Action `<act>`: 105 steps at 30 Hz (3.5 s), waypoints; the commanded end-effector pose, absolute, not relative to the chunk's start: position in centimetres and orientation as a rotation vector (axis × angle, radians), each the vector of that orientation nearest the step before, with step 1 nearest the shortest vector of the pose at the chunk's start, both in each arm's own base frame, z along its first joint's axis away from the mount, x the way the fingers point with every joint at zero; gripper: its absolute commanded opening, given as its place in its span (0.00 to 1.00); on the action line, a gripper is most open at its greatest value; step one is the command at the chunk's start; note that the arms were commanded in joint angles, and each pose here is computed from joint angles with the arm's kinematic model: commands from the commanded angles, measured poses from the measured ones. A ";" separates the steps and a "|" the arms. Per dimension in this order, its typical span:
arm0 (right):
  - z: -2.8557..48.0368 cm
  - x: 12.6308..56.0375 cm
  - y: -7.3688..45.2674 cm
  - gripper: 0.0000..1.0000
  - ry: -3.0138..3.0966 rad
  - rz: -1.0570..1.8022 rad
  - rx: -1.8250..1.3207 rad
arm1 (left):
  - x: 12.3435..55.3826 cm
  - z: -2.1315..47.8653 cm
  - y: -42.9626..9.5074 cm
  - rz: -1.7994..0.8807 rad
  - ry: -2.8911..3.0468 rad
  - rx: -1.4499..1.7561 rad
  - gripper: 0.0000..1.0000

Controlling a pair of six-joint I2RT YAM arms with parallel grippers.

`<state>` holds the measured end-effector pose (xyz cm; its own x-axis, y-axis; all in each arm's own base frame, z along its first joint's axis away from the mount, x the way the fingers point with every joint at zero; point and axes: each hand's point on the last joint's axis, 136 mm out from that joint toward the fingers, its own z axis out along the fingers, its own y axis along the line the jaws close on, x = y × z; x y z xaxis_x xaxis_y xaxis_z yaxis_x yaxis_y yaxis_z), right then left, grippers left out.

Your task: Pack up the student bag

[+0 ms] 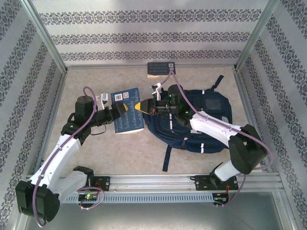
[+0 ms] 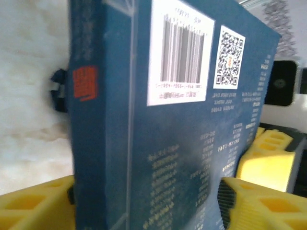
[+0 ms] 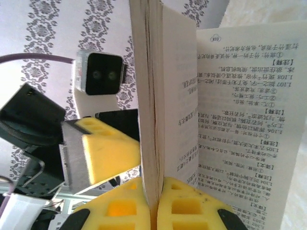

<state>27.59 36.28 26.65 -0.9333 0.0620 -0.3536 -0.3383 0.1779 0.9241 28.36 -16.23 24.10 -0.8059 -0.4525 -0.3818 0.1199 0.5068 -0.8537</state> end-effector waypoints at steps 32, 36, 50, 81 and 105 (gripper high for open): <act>32.8 26.4 34.4 0.39 1.920 1.838 -0.520 | 24.2 34.5 -21.8 -1.611 1.792 0.409 0.00; 32.8 26.6 34.5 0.04 1.910 1.859 -0.486 | 24.4 34.2 -21.9 -1.620 1.811 0.373 0.03; 30.3 31.1 27.6 0.00 1.770 1.685 0.284 | 28.2 30.9 -20.0 -1.717 1.773 -0.173 0.87; 28.5 29.9 28.7 0.00 1.625 1.596 0.484 | 28.2 30.3 -20.8 -1.636 1.622 -0.320 0.37; 24.5 29.7 26.0 0.59 2.003 0.986 0.355 | 27.4 29.2 -16.5 -1.212 1.827 -0.314 0.00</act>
<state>29.75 28.44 24.23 -0.6286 0.6642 -0.4046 -0.1300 0.4231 0.8967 27.65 -18.93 27.58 -0.6312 -0.6461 -0.4292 0.2565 0.3483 -0.9016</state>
